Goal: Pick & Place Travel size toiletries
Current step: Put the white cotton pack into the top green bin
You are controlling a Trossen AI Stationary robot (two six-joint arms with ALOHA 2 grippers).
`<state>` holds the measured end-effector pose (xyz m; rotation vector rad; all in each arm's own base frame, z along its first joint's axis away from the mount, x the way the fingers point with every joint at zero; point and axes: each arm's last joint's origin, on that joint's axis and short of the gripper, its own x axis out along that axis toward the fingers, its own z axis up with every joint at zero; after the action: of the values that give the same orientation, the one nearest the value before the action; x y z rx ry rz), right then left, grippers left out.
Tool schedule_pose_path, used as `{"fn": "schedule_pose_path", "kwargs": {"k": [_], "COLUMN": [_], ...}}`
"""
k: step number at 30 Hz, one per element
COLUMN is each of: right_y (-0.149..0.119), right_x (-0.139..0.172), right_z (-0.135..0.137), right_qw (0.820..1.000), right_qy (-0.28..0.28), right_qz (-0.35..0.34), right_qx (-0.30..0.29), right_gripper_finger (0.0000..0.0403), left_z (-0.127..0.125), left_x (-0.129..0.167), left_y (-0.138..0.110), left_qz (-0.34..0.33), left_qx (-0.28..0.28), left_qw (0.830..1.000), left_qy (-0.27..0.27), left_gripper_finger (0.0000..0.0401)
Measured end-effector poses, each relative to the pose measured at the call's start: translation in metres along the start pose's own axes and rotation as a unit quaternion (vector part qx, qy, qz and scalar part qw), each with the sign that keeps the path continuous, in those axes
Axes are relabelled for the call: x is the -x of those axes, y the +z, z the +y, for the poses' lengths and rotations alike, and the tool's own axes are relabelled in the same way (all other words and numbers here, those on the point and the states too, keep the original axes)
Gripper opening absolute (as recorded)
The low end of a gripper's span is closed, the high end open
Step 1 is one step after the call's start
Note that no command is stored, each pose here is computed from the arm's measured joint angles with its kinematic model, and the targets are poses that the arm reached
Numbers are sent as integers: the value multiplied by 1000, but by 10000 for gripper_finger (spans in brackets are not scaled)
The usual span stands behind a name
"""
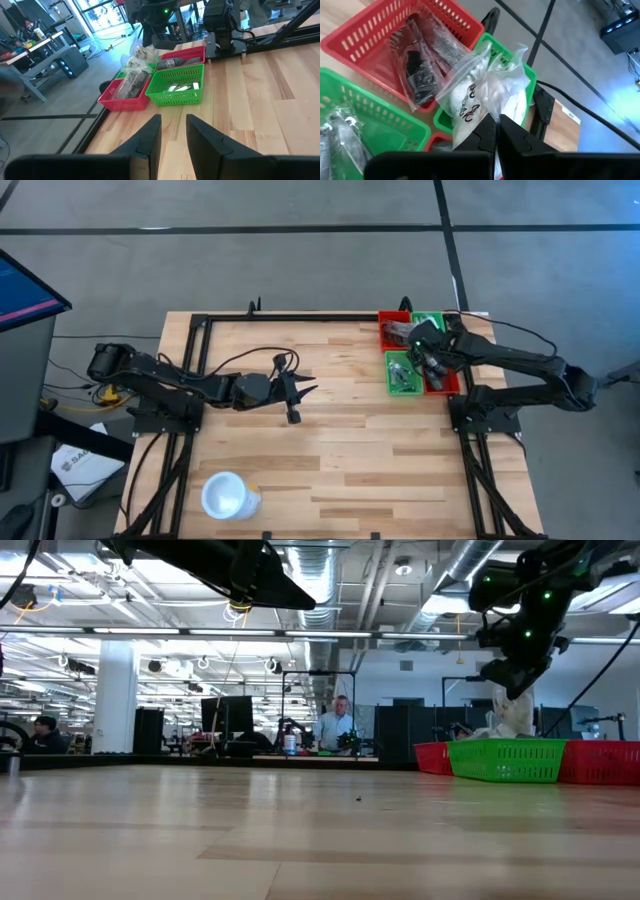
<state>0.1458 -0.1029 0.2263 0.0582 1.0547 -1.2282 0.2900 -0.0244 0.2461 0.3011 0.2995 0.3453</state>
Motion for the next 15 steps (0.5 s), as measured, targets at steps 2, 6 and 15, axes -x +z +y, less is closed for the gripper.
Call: {"fn": "schedule_pose_path", "kwargs": {"k": [2,6,15], "right_y": [0,1,5], "right_x": [0,3,-11], "right_z": [-3,-7,-11], "right_qw": [1000,1000,1000], "right_qy": [-1,-1,-3], "right_qz": [-1,-6,30], "right_qx": [-5,-10,5], "right_gripper_finger": [0,0,0], "left_z": [0,0,0], "left_x": [0,0,0], "left_y": [0,0,0], "left_qz": [0,0,0], "left_qx": [0,0,0], "left_qw": [1000,1000,1000], "left_qy": [0,0,1], "left_gripper_finger": [82,82,82]}}
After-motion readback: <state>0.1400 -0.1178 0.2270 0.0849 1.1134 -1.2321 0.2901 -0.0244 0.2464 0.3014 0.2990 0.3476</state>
